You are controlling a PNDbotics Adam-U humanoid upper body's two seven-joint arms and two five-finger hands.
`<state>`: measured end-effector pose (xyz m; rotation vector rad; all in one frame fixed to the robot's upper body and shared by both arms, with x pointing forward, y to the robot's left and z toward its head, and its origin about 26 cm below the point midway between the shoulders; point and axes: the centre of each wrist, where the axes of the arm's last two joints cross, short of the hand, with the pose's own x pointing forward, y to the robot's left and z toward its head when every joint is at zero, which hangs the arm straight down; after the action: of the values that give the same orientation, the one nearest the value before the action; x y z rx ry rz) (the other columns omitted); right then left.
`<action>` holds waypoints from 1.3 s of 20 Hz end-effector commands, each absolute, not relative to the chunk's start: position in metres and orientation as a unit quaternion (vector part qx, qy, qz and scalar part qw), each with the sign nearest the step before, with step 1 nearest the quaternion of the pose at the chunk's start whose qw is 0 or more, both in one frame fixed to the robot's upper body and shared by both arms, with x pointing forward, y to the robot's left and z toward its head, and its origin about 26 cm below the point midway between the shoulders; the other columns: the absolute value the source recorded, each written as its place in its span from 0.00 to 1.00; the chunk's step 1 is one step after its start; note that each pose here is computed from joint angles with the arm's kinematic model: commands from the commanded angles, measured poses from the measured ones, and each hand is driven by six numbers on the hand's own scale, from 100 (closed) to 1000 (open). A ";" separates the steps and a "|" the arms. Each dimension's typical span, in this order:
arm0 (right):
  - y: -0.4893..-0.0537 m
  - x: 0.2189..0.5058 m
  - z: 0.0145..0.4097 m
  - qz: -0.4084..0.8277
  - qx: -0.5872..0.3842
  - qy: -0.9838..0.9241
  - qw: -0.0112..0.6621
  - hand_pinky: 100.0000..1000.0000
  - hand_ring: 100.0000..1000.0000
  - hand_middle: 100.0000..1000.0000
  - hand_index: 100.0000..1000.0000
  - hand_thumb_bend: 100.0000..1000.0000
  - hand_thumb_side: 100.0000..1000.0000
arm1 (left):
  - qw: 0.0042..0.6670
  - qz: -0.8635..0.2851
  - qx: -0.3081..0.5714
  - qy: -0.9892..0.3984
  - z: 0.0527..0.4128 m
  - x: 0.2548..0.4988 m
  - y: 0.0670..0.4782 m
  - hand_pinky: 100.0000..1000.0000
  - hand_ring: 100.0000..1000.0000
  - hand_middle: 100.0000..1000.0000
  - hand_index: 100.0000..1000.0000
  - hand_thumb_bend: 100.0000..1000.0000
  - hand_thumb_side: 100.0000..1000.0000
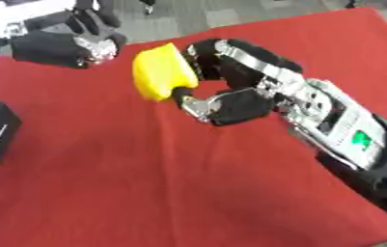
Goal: Pick up the objects with one hand, pass them to the other hand, and then place them into the box on the other side of the table.
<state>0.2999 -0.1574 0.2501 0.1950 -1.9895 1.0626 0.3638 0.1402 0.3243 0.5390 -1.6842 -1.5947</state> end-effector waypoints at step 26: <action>-0.161 0.296 0.251 0.418 0.030 -0.801 0.428 0.62 0.66 0.39 0.53 0.00 0.06 | 0.334 -0.627 0.219 -0.669 0.348 0.334 0.167 0.84 0.79 0.77 0.81 0.66 0.83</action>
<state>0.2992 -0.1580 0.2431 0.1030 -1.9743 1.0311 0.3401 0.1587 0.3346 0.5273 -1.7135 -1.6447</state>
